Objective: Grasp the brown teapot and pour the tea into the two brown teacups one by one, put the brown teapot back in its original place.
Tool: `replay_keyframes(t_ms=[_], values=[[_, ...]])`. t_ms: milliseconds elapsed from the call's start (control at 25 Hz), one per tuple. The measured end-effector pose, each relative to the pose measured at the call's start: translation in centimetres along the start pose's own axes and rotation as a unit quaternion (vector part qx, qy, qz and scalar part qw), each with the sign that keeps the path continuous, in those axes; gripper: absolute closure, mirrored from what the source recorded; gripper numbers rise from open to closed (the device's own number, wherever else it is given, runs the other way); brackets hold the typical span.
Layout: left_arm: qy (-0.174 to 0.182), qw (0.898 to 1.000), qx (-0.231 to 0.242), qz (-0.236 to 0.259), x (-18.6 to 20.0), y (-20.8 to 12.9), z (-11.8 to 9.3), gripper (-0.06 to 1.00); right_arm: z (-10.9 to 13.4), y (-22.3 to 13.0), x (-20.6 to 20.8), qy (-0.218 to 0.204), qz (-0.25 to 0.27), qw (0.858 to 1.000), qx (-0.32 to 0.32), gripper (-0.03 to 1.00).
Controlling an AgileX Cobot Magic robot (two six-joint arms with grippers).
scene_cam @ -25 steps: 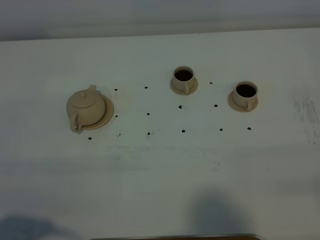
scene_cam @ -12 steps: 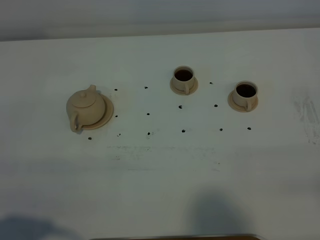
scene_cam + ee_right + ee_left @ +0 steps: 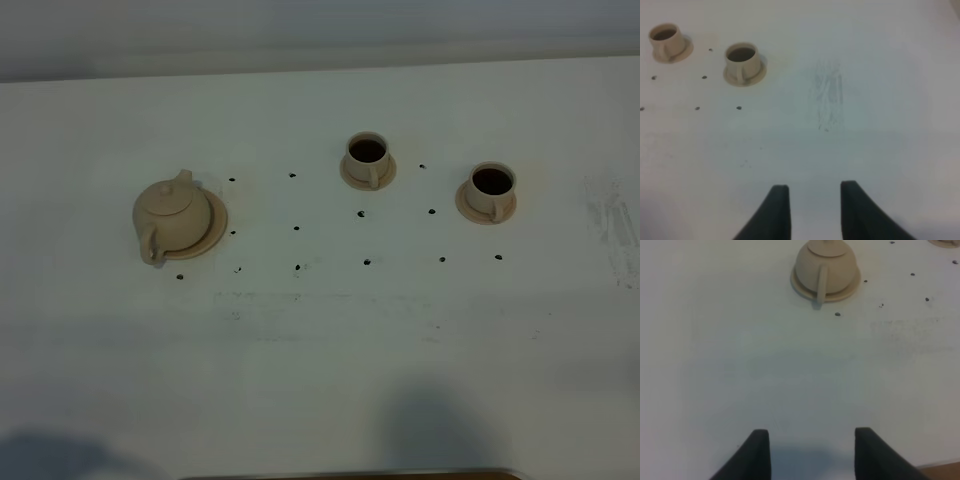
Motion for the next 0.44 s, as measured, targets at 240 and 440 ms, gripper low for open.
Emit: replay_keyframes(t_ms=[240, 440], values=[[0.0, 1.0, 0.0, 0.0, 0.0, 0.0, 0.0, 0.49, 0.0, 0.0, 0.0, 0.0, 0.0, 1.0, 0.0, 0.73], [0.0, 1.0, 0.0, 0.0, 0.0, 0.0, 0.0, 0.49, 0.0, 0.0, 0.0, 0.0, 0.0, 1.0, 0.0, 0.73]])
Point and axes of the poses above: a point on each arm's last joint axis where the gripper is mounted, x pointing back along that axis away from the gripper, z along the wrist's bending axis when the last joint is at zero, y = z × x, the point moved 9 cm from there along -x, pointing out along that axis toward the gripper, and after that the axes turned 3 degrees about x, right-handed, at the moved point
